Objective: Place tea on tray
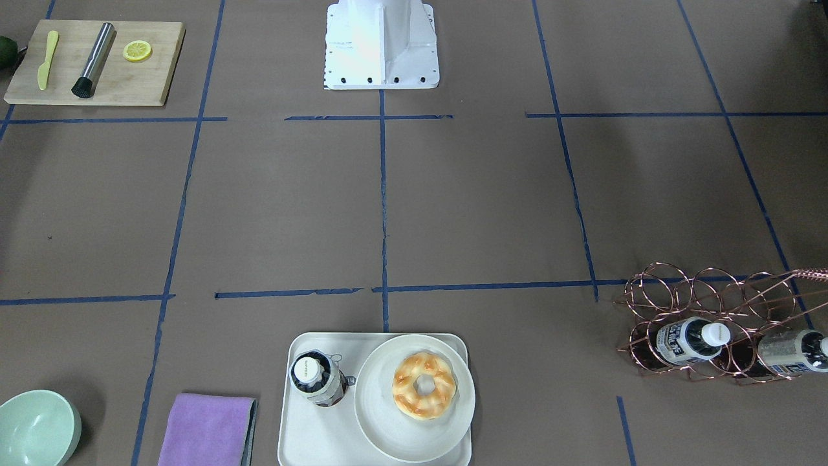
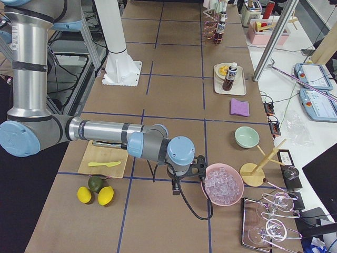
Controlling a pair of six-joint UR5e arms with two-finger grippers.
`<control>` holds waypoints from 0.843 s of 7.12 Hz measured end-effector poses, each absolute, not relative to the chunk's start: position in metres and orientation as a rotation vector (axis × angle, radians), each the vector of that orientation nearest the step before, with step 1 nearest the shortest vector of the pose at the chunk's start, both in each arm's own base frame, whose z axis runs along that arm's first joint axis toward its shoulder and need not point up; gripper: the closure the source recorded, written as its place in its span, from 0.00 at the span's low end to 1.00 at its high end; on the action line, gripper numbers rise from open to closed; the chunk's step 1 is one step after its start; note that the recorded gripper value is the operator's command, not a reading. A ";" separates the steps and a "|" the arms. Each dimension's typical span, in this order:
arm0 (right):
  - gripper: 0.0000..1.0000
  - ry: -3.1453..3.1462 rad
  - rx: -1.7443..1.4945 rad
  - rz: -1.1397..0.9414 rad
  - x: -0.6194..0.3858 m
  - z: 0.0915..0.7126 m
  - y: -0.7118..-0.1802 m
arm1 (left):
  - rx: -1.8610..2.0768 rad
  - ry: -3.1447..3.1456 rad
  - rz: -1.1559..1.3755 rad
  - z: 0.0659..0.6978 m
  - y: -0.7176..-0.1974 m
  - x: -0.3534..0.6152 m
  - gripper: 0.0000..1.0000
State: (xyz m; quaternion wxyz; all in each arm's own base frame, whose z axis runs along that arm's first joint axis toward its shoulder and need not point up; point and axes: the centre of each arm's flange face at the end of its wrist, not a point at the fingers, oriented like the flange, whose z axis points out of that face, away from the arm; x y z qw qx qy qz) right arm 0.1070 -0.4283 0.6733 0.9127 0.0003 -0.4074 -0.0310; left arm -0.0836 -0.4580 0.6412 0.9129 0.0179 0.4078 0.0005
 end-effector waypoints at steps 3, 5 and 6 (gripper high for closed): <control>0.00 -0.839 0.001 -0.064 0.107 0.673 -0.428 | 0.042 0.839 0.004 0.642 -0.459 -0.083 0.00; 0.00 -0.839 0.004 -0.063 0.108 0.673 -0.428 | 0.042 0.839 0.004 0.643 -0.459 -0.083 0.00; 0.00 -0.839 0.005 -0.062 0.108 0.672 -0.428 | 0.042 0.838 0.004 0.644 -0.458 -0.084 0.00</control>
